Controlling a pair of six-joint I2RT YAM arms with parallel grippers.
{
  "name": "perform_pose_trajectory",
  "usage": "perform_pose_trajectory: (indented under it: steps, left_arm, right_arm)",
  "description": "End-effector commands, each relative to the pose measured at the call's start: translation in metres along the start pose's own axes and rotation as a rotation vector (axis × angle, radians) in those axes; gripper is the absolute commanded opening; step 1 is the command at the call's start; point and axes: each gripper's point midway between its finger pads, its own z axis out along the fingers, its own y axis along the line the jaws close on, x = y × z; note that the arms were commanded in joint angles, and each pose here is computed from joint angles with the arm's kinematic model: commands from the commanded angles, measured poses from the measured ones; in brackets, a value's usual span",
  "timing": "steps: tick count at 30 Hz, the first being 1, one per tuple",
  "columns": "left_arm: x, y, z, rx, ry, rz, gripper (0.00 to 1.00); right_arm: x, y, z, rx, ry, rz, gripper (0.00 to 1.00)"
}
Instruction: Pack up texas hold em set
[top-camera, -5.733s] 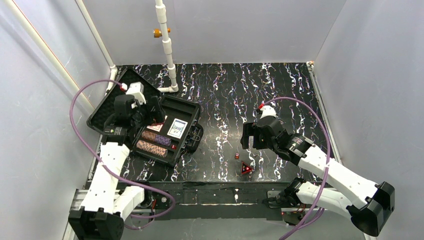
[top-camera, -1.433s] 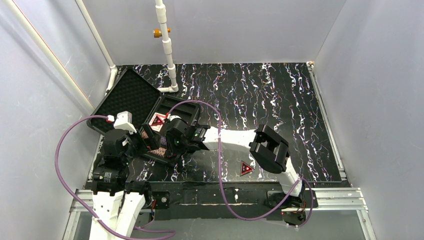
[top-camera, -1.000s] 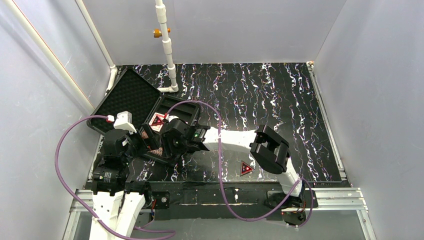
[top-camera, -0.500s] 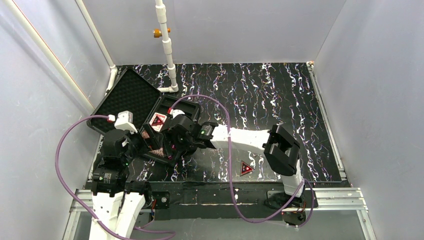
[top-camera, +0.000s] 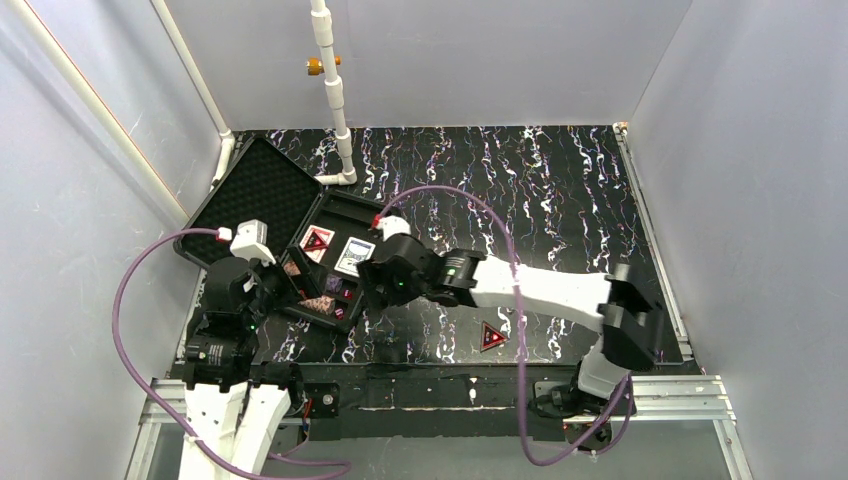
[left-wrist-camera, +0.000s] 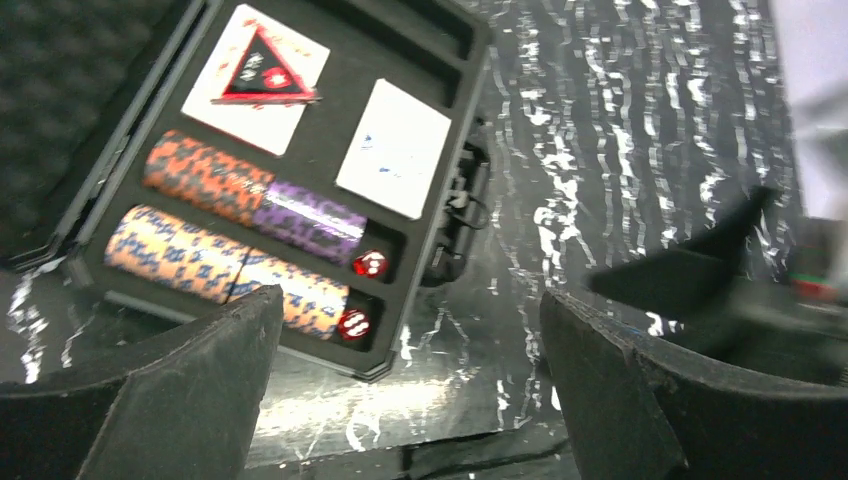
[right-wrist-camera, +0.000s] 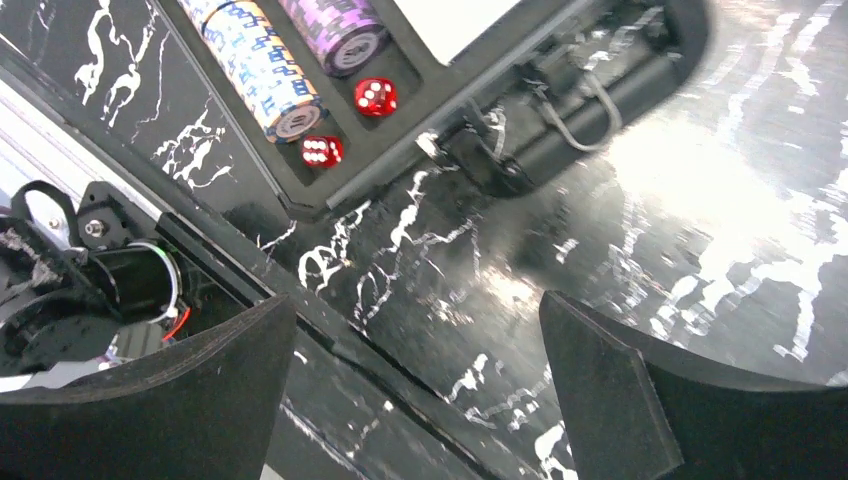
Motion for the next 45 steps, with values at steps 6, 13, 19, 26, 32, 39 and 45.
perform_pose_trajectory:
  steps: [6,13,19,26,32,39,45]
  left_arm:
    - [0.007,0.039,0.0,-0.196,0.017,0.019,0.99]
    - [0.008,0.039,0.002,-0.197,0.026,0.017,0.99]
    - [0.008,0.04,0.002,-0.198,0.027,0.017,0.99]
    - [0.008,0.04,0.002,-0.199,0.024,0.017,0.99]
    - [0.007,0.04,0.001,-0.199,0.022,0.016,1.0]
    - [0.008,0.039,0.001,-0.197,0.023,0.016,0.99]
    - [0.008,0.039,0.002,-0.198,0.024,0.016,0.99]
  right_arm:
    - [-0.008,-0.056,-0.082,0.153,-0.14,0.075,0.98]
    - [0.033,-0.112,-0.11,0.318,-0.138,0.152,0.98]
    - [0.057,-0.137,-0.126,0.372,-0.136,0.236,0.98]
    - [0.094,-0.166,-0.131,0.503,-0.068,0.309,0.98]
    - [0.127,-0.178,-0.126,0.557,0.016,0.339,0.98]
    - [0.143,-0.187,-0.111,0.558,0.025,0.314,0.99]
    - [0.15,-0.189,-0.101,0.566,0.042,0.302,0.97]
